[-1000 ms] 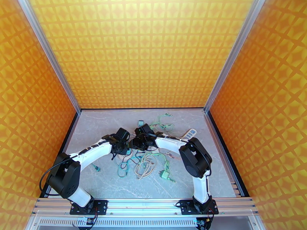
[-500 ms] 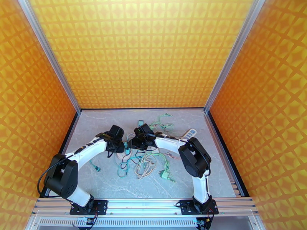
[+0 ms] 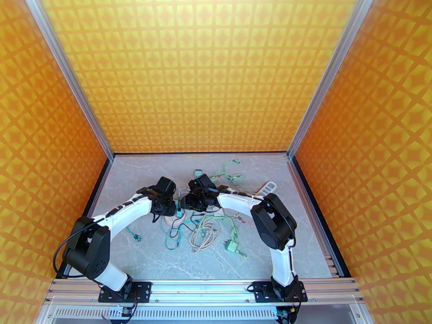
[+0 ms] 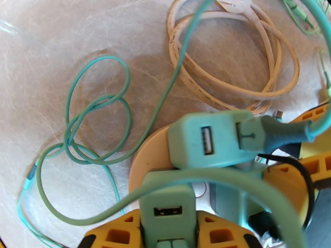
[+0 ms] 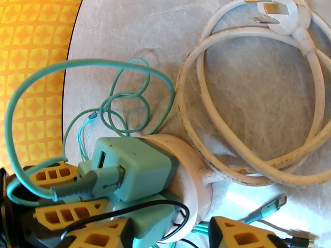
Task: Pull the plug off the socket
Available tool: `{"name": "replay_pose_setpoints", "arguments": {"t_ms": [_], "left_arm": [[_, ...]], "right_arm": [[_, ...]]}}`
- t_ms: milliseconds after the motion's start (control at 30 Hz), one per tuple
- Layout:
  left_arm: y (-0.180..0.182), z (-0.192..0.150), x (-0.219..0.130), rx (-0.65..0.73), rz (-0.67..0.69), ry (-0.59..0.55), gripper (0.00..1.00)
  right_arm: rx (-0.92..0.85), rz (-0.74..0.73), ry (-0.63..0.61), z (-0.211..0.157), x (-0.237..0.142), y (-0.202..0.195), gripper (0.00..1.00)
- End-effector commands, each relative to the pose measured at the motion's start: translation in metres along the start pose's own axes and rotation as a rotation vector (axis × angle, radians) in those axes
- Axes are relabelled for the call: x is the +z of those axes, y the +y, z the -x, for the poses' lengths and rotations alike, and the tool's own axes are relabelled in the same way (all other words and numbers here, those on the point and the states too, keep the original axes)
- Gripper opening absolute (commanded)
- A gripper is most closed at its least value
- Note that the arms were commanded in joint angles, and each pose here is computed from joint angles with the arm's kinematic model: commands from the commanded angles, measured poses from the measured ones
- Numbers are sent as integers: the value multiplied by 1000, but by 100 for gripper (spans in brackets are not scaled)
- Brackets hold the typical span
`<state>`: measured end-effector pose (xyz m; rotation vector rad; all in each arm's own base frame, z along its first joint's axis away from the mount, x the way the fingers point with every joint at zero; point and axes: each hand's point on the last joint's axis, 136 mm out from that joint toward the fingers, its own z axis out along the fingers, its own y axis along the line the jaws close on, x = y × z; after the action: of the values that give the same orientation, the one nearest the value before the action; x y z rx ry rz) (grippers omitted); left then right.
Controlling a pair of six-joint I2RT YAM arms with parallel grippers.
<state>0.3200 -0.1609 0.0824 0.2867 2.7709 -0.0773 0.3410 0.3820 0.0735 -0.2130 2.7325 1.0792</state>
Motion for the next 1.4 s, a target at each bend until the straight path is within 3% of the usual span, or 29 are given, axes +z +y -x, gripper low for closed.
{"name": "replay_pose_setpoints", "arguments": {"t_ms": [0,267,600,867,1100,1367], "left_arm": [[-48,16,-14,121,-93,-56,0],[-54,16,-13,111,-100,-56,0],[-13,31,-33,-92,-188,-123,0],[-8,30,-33,-106,-200,-117,0],[-27,27,-26,-48,-211,-91,0],[-57,12,-13,118,-120,-37,0]], "right_arm": [[69,-237,129,-45,29,-71,52],[71,-238,134,-47,32,-72,52],[71,-242,135,-47,32,-73,52],[67,-238,134,-47,32,-72,52],[59,-244,134,-46,31,-72,52],[53,-252,143,-49,33,-70,52]]}}
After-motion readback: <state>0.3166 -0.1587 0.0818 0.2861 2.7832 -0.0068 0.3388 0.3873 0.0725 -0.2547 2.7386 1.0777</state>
